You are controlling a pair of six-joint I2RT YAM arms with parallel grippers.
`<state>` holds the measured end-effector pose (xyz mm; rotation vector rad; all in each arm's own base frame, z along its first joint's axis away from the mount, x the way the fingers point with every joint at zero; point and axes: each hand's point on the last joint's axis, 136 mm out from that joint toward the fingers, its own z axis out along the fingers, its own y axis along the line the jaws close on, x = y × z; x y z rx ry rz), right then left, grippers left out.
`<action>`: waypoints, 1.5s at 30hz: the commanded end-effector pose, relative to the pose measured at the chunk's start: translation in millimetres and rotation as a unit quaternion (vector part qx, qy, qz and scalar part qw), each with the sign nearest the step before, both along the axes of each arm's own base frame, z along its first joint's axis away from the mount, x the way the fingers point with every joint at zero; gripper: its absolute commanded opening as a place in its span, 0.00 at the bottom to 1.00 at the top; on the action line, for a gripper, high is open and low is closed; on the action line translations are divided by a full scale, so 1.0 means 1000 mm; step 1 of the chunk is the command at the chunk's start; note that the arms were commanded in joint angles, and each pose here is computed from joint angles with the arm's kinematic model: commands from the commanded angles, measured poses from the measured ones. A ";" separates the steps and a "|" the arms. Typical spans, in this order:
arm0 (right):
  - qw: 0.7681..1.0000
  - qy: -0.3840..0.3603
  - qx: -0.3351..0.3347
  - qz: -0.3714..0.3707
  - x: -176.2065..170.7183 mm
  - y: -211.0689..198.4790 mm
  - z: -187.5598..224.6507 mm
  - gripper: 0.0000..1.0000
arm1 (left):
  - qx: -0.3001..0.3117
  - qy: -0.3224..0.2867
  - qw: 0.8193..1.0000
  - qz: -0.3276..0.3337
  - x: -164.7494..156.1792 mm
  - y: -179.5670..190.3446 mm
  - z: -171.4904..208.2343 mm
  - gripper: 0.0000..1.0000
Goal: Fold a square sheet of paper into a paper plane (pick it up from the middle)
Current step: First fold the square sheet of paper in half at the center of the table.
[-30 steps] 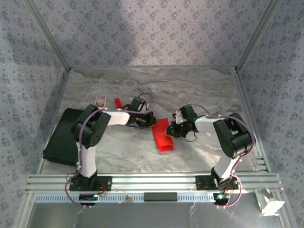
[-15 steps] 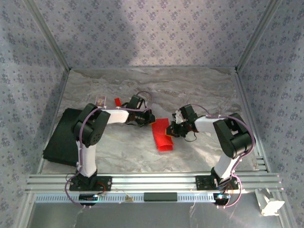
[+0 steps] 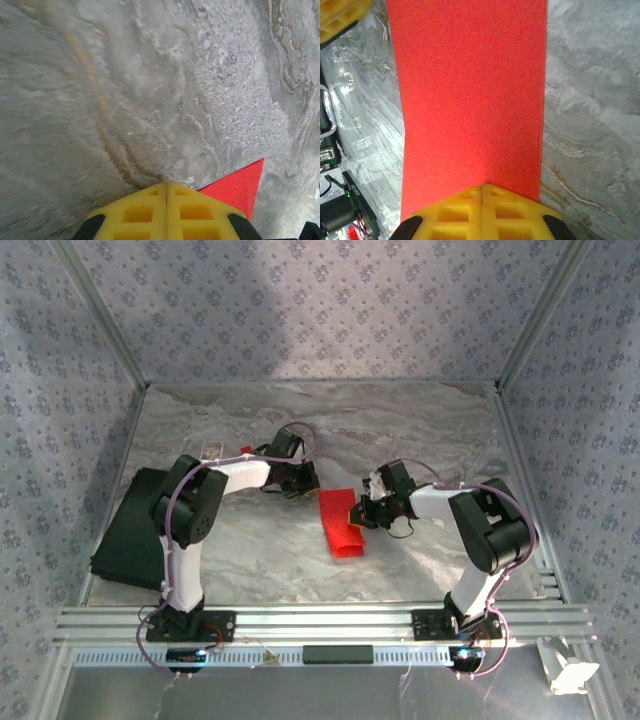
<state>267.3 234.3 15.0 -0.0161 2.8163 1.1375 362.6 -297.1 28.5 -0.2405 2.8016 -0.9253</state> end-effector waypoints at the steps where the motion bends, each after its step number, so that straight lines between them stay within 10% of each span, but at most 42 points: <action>1: 0.991 0.062 -0.117 -0.030 -0.030 -0.039 -0.050 0.00 | 0.004 -0.044 0.999 0.006 0.006 0.005 0.047 0.00; 16: 0.990 0.062 -0.120 -0.031 -0.033 -0.040 -0.050 0.00 | -0.120 0.010 0.990 -0.076 -0.083 -0.060 0.048 0.01; 37: 0.990 0.062 -0.126 -0.032 -0.037 -0.044 -0.052 0.00 | -0.049 0.071 0.993 -0.080 -0.130 -0.018 -0.038 0.01; 45: 0.989 0.063 -0.127 -0.034 -0.037 -0.045 -0.053 0.00 | -0.075 0.019 0.993 -0.087 -0.118 -0.031 0.006 0.01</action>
